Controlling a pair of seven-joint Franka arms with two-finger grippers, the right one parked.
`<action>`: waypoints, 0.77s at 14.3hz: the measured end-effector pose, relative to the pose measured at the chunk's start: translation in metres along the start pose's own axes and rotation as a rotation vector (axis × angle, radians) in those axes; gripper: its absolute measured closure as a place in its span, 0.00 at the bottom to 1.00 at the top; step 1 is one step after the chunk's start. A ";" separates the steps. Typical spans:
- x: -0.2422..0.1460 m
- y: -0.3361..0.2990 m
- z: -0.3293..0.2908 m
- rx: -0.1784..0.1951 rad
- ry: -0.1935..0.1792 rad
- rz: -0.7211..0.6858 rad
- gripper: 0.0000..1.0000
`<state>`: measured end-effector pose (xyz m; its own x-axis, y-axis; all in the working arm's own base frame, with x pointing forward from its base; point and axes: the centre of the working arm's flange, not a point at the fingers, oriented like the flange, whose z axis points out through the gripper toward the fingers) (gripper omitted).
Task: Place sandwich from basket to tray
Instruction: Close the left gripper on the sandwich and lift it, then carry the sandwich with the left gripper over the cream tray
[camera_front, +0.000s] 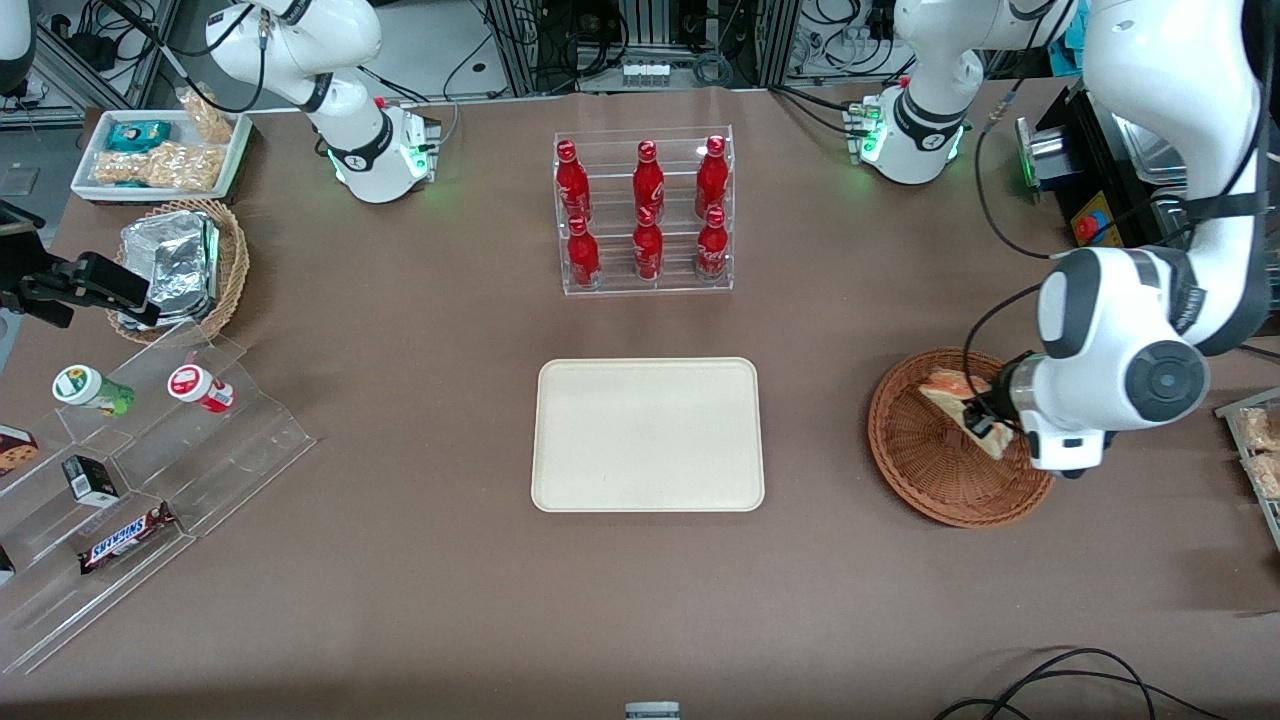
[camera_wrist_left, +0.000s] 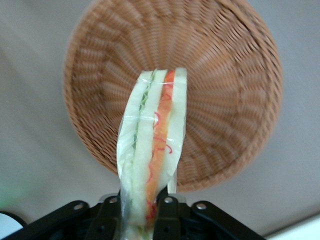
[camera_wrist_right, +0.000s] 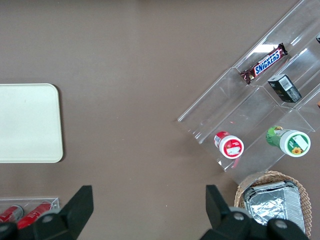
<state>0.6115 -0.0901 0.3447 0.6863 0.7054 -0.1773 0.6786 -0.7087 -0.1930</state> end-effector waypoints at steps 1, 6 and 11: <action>-0.019 0.019 0.001 -0.016 0.014 0.048 0.85; -0.130 0.134 0.010 -0.083 0.072 0.392 0.85; -0.245 0.206 0.029 -0.090 0.100 0.594 0.85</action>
<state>0.5758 -0.4085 0.3204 0.9727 0.1872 -0.1370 0.1882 -0.9821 -0.0058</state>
